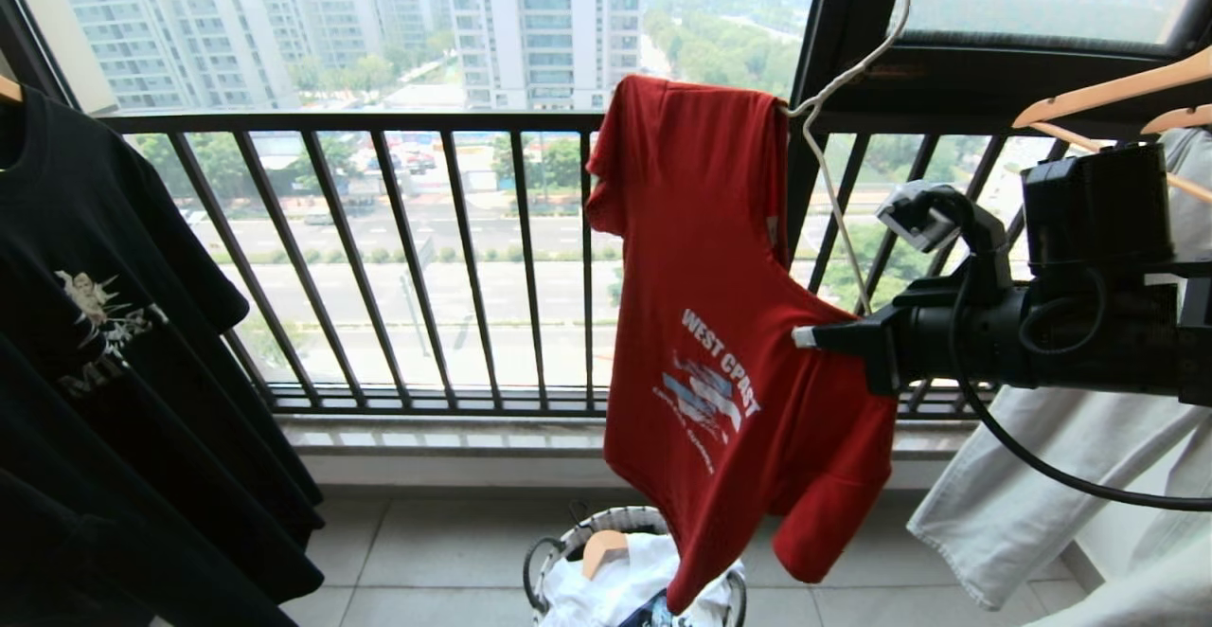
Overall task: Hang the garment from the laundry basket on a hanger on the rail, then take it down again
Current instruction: Hang the clothes rack on the clothesline
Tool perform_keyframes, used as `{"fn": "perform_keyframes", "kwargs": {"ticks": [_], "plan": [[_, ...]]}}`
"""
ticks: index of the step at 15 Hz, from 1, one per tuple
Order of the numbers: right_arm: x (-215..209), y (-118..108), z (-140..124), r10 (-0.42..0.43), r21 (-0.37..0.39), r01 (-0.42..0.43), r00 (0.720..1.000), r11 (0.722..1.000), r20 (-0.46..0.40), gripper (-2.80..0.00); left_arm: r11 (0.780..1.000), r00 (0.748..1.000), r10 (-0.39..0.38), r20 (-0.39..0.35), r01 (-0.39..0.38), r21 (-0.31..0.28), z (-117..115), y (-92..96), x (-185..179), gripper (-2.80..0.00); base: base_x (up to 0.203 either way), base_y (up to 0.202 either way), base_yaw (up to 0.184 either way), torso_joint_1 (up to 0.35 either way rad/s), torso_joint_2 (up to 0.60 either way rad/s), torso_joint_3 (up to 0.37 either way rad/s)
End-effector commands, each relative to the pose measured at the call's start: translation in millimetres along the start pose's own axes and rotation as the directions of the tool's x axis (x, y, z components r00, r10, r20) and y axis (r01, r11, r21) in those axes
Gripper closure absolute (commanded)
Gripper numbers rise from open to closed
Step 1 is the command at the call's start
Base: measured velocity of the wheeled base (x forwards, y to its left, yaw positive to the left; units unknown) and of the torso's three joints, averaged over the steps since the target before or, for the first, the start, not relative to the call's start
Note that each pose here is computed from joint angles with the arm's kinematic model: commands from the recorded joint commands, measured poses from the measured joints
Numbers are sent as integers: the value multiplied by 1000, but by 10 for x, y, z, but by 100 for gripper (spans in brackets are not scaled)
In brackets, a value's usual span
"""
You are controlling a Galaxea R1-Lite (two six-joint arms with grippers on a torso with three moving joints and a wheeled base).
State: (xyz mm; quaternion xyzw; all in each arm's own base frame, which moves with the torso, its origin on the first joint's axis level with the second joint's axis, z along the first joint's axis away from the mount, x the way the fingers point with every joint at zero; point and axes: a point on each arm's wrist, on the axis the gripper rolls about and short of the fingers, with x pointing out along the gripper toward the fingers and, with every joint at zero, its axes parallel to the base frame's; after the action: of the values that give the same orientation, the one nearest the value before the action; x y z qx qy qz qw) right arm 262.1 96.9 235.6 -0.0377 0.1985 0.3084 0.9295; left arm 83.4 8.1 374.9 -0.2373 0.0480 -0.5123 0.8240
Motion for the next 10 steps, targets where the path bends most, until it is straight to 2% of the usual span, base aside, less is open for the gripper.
{"fn": "perform_keyframes", "kwargs": {"ticks": [1,3,4,5,6,10], "plan": [[-24,12,-9,-5,-2,5,1000,1000,1,0,999,999,47,-6,-47,25,35,-30,-46,0,0,0,0,0,0,0],[-51,28,-13,-8,-4,8,1000,1000,4,0,995,993,92,-75,-89,50,52,-78,-96,0,0,0,0,0,0,0],[-59,31,-15,-10,-4,10,1000,1000,4,0,994,990,98,-97,-94,46,20,-200,-99,0,0,0,0,0,0,0],[-78,37,-20,-9,-3,9,1000,1000,6,0,995,991,98,-96,-98,7,-21,-330,-93,0,0,0,0,0,0,0],[-104,45,-28,-8,-4,8,1000,1000,9,0,995,991,96,-97,-96,1,-54,-407,-90,0,0,0,0,0,0,0],[-160,68,-43,-3,-7,3,1000,1000,16,0,995,991,94,-98,-95,-6,-57,-399,-90,0,0,0,0,0,0,0]]}}
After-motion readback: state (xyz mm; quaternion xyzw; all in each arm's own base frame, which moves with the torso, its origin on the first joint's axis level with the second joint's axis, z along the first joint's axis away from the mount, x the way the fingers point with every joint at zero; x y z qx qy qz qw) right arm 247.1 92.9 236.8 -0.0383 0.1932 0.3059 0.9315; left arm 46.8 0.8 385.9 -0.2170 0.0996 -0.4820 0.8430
